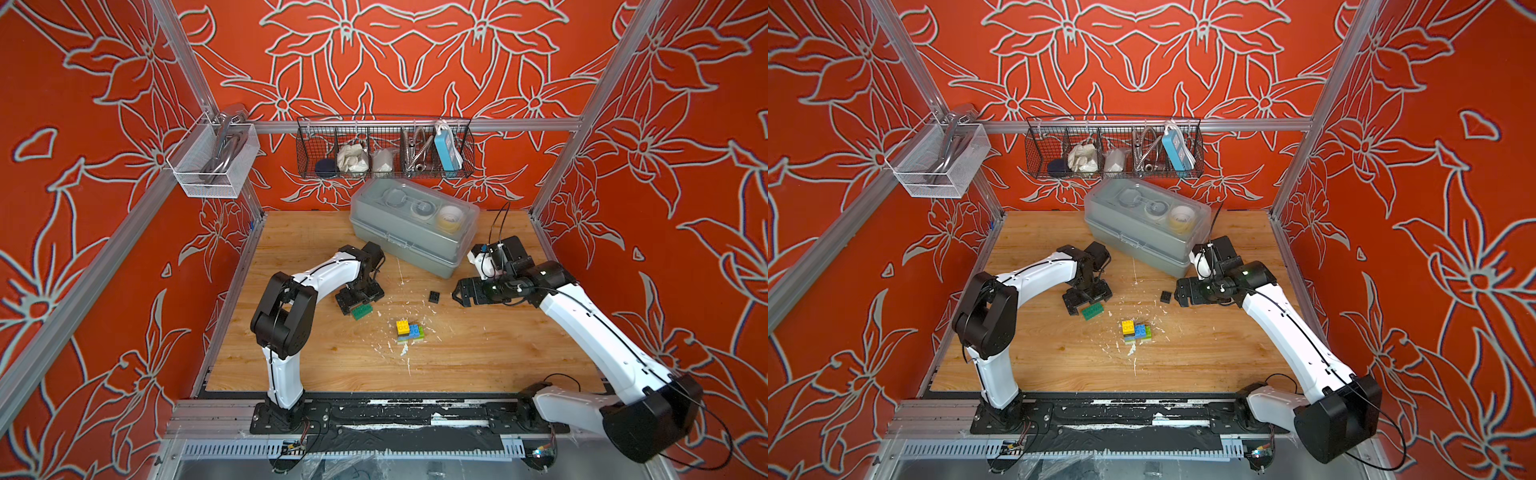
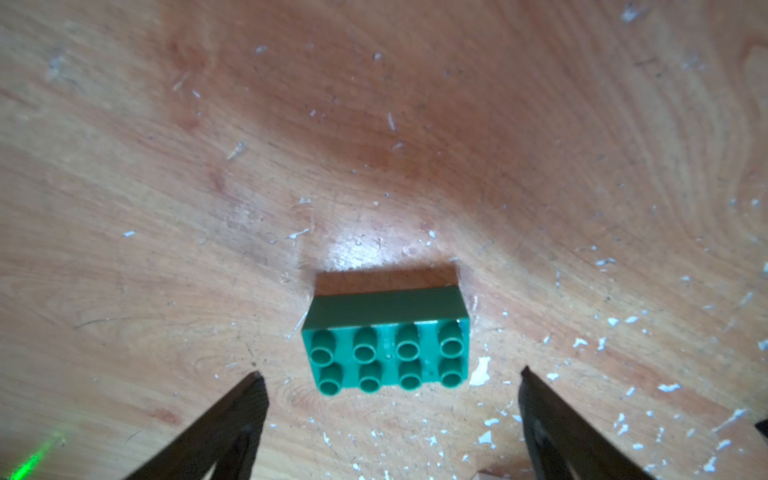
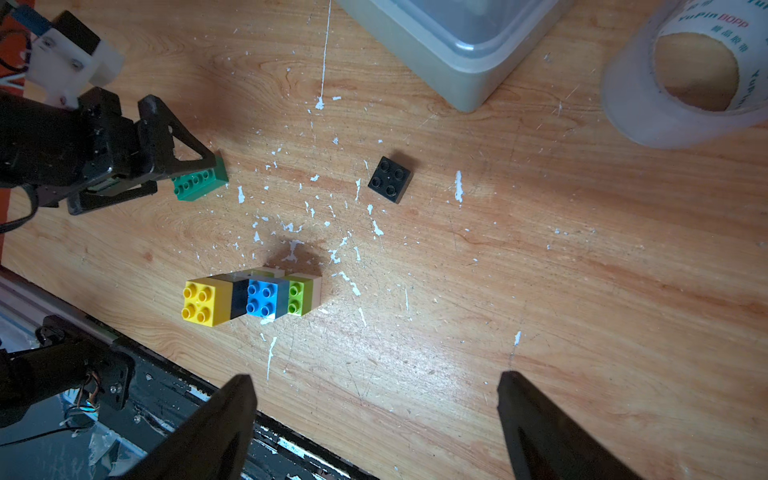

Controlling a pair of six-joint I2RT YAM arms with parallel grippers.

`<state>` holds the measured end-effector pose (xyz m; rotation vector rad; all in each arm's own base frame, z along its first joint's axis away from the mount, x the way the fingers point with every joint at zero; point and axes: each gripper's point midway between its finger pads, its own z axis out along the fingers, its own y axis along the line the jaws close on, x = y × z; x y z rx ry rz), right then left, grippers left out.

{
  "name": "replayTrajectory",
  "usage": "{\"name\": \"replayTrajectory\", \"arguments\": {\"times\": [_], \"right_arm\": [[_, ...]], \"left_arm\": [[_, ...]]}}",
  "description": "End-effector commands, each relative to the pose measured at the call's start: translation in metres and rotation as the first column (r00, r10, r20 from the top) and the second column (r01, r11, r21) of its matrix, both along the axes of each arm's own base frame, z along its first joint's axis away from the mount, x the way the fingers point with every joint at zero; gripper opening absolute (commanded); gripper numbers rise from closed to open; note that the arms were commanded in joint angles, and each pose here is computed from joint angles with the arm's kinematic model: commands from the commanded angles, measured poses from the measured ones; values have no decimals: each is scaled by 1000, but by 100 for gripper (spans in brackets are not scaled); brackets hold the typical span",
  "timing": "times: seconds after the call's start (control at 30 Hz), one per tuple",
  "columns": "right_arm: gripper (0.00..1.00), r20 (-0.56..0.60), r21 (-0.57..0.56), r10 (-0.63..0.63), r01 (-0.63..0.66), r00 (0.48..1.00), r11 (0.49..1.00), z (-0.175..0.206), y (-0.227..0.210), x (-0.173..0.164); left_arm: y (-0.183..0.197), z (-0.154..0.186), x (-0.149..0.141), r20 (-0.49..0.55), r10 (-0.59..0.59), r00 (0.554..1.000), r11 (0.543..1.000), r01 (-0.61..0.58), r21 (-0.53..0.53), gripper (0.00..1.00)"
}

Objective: Assemble a giraffe with lego
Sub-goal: Pick up the lego brick from the center of the board.

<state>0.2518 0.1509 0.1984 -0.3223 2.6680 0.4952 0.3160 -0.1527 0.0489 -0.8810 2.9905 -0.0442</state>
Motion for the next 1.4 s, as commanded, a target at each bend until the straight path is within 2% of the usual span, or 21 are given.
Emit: {"name": "replayTrajectory", "arguments": {"times": [0.0,0.33,0.53,0.73,0.9,1.1,1.2,1.37], "right_arm": [[96,1,6,13,-13,1000,1000,-2,0,0],[96,-2,18,25,-25,1000,1000,-2,3,-1],[95,36,78,119,-122,992,989,9,19,-6],[95,96,83,255,-263,962,961,15,43,-33],[96,99,89,287,-296,953,951,11,49,-46],[96,81,60,263,-268,962,962,4,44,-44],[96,58,49,240,-243,969,969,-3,40,-45],[96,89,100,242,-250,966,963,-1,45,-48]], "left_arm": [[-1,-10,-8,-33,9,999,1000,-10,-12,91],[-1,-23,-10,-54,0,999,1000,-1,-12,72],[1,-29,-17,-73,1,997,1000,-3,-16,61],[-2,-29,-17,-78,-11,997,999,9,-33,50],[2,-23,-19,-70,-34,997,999,33,-19,48],[12,4,-31,-29,-70,997,998,70,1,49],[14,30,-43,6,-104,995,995,104,3,49],[-4,78,-71,54,-177,983,983,179,-40,50]]}}
